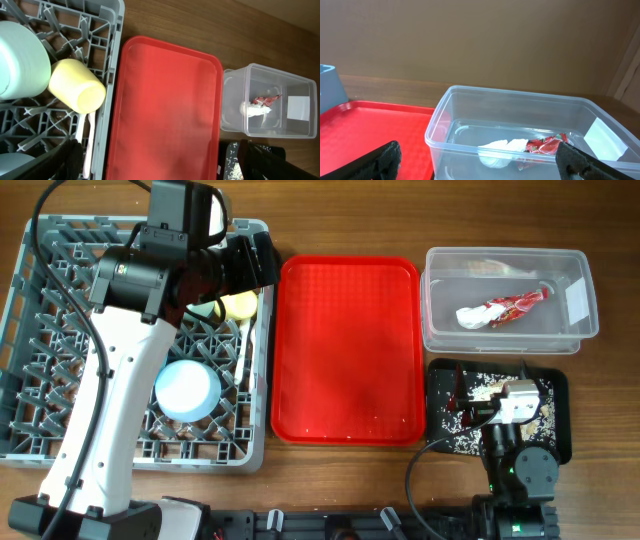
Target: Sort waste into correct bins and load items into the dishwasher rack
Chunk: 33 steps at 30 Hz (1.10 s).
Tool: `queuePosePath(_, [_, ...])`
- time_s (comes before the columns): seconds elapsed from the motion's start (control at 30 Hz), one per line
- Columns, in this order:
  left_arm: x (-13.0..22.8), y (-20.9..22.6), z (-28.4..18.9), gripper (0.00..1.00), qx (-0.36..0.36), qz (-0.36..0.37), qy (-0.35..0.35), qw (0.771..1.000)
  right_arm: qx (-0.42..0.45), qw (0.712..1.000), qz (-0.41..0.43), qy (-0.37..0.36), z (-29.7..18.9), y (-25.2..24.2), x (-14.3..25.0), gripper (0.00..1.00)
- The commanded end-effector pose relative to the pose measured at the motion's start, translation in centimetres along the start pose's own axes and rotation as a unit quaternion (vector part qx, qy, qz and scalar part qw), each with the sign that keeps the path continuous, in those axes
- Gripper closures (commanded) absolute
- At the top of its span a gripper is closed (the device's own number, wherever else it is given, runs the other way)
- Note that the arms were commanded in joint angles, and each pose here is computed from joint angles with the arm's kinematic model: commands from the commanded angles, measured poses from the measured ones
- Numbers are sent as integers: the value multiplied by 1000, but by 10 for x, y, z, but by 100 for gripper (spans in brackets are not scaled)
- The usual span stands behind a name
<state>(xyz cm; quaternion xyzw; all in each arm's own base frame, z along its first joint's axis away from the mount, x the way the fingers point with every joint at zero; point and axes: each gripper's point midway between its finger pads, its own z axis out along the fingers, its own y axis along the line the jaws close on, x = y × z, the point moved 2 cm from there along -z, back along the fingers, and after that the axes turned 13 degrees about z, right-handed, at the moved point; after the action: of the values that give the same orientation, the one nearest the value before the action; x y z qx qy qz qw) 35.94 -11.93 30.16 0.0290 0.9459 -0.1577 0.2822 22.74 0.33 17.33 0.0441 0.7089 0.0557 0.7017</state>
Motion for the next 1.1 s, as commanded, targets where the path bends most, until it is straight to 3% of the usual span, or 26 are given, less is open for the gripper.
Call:
queuePosePath(0.0, [-4,0,-3,0,-4,-4,-8,1000,-8,1000,-9,-6,-1,2,-3,0])
queuePosePath(0.53, [-1,0,-4,0,-5,-4,-4,1000,-8,1000,-9,-6,-1,2,-3,0])
queuePosePath(0.6, [3,0,-16,0,-8,2,-7,1000,-8,1000,-9,-6,-1,2,-3,0])
queuePosePath(0.87, [7,30,-117,0,-58,-7,-139,989,-8,1000,-9,-6,-1,2,-3,0])
queuePosePath(1.07, [73,68,-163,0,-123,-54,-176,975,-8,1000,-9,-6,-1,2,-3,0])
